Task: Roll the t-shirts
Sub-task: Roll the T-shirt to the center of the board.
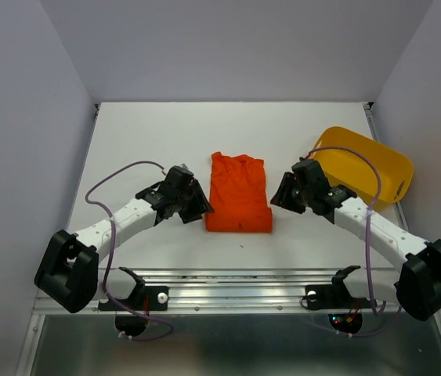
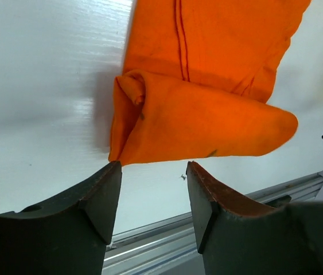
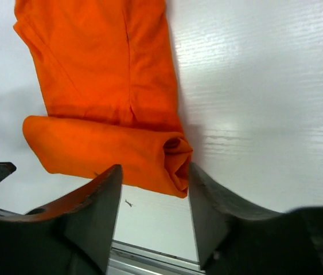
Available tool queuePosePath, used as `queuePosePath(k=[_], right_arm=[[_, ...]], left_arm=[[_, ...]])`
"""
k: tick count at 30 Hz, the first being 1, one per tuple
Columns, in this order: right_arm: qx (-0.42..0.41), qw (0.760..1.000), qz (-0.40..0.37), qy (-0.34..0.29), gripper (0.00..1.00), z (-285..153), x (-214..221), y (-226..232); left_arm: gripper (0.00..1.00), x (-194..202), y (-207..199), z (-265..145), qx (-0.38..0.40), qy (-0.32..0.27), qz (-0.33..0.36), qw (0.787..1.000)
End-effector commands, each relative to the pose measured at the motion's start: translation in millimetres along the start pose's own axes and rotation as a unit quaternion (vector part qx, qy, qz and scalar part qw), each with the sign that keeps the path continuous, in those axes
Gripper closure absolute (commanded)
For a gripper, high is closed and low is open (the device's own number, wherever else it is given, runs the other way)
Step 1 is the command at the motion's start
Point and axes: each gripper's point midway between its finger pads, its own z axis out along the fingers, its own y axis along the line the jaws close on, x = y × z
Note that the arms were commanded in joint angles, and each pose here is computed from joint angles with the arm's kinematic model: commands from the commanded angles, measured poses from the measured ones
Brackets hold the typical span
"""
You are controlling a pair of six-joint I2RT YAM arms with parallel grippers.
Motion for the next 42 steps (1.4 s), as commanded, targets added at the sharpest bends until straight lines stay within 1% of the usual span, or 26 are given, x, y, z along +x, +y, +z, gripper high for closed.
queuePosePath(k=[1, 2, 3, 4, 5, 6, 7, 8, 9, 10, 11, 12, 16, 17, 18, 24, 28, 29, 30, 32, 37, 39, 41, 42], right_arm=[[0.016, 0.999, -0.042, -0.028, 0.53, -7.9, -28.0, 7.3], [0.005, 0.999, -0.045, -0.021, 0.6, -5.3, -27.9, 13.7], [-0.007, 0.999, -0.046, -0.019, 0.72, 1.4, -33.1, 24.2], [-0.021, 0.999, -0.047, -0.012, 0.77, 4.3, -33.3, 32.2], [-0.026, 0.998, -0.05, -0.008, 0.8, 7.8, -32.8, 38.1], [-0.03, 0.998, -0.054, -0.005, 0.86, 12.3, -31.9, 44.2], [-0.035, 0.998, -0.052, 0.006, 0.87, 18.4, -30.6, 49.4], [-0.038, 0.998, -0.05, 0.014, 0.87, 21.2, -28.7, 51.7], [-0.045, 0.997, -0.052, 0.017, 0.89, 22.9, -25.2, 56.5], [-0.049, 0.997, -0.053, 0.023, 0.89, 23.9, -20.6, 59.5], [-0.048, 0.997, -0.048, 0.027, 0.89, 25.0, -17.6, 57.6], [-0.05, 0.997, -0.049, 0.03, 0.89, 24.4, -12.8, 59.5], [-0.047, 0.997, -0.044, 0.044, 0.89, 21.0, 5.5, 52.4], [-0.05, 0.997, -0.039, 0.046, 0.89, 17.6, 9.6, 53.4], [-0.045, 0.997, -0.035, 0.052, 0.89, 19.2, 16.8, 46.1], [-0.036, 0.997, -0.014, 0.074, 0.89, 22.7, 43.8, 26.0], [-0.005, 0.997, -0.014, 0.073, 0.89, 35.9, 50.8, 8.5], [0.002, 0.997, -0.014, 0.072, 0.89, 39.3, 50.6, 6.4], [0.008, 0.997, -0.018, 0.074, 0.89, 42.6, 50.8, 4.6], [0.039, 0.997, -0.039, 0.058, 0.89, 52.9, 43.0, -4.6], [0.076, 0.992, -0.082, 0.05, 0.89, 67.6, 30.7, -10.2], [0.099, 0.99, -0.1, 0.031, 0.89, 74.9, 13.0, -16.5], [0.108, 0.988, -0.108, 0.026, 0.89, 77.8, 6.1, -14.8], [0.117, 0.985, -0.124, 0.015, 0.9, 79.8, -4.9, -17.3]], left_arm=[[0.48, -12.9, -12.4, -11.6, 0.02, -0.024, 0.026, 0.999], [0.52, -20.5, -22.9, -13.4, 0.03, -0.032, 0.032, 0.999], [0.57, -22.8, -25.3, -8.2, 0.027, -0.029, 0.042, 0.998], [0.68, -27.9, -31.7, -5.6, 0.031, -0.032, 0.048, 0.998], [0.72, -32.9, -35.9, -3.1, 0.031, -0.036, 0.055, 0.997], [0.75, -43.8, -47.1, 3.5, 0.03, -0.04, 0.061, 0.997], [0.86, -51.6, -50.8, 8.3, 0.025, -0.046, 0.078, 0.996], [0.89, -58.9, -56.7, 12.3, 0.023, -0.049, 0.087, 0.995], [0.97, -73.0, -68.4, 22.6, 0.016, -0.051, 0.095, 0.994], [1.0, -81.0, -74.0, 28.4, 0.012, -0.054, 0.104, 0.993], [1.0, -99.3, -94.8, 26.0, 0.025, -0.071, 0.122, 0.99], [1.0, -102.2, -84.5, 46.8, -0.004, -0.058, 0.126, 0.99], [1.0, -130.2, -94.6, 78.8, -0.018, -0.056, 0.143, 0.988], [1.0, -142.7, -104.4, 79.0, -0.012, -0.067, 0.149, 0.986], [1.0, -144.3, -93.2, 94.8, -0.032, -0.058, 0.147, 0.987], [1.0, -167.4, -62.1, 130.1, -0.079, -0.057, 0.14, 0.985], [1.0, -164.9, -40.9, 142.2, -0.097, -0.047, 0.134, 0.985], [1.0, -164.5, -27.2, 144.4, -0.118, -0.05, 0.132, 0.983], [1.0, -162.3, -22.4, 145.8, -0.122, -0.047, 0.131, 0.983], [1.0, -158.4, -13.6, 145.5, -0.134, -0.046, 0.129, 0.982], [1.0, -138.5, 10.7, 128.7, -0.148, -0.047, 0.126, 0.98], [1.0, -125.9, 23.4, 117.6, -0.155, -0.046, 0.115, 0.98], [1.0, -116.2, 32.2, 108.1, -0.156, -0.045, 0.112, 0.98], [1.0, -104.6, 41.9, 97.2, -0.16, -0.043, 0.106, 0.98]])
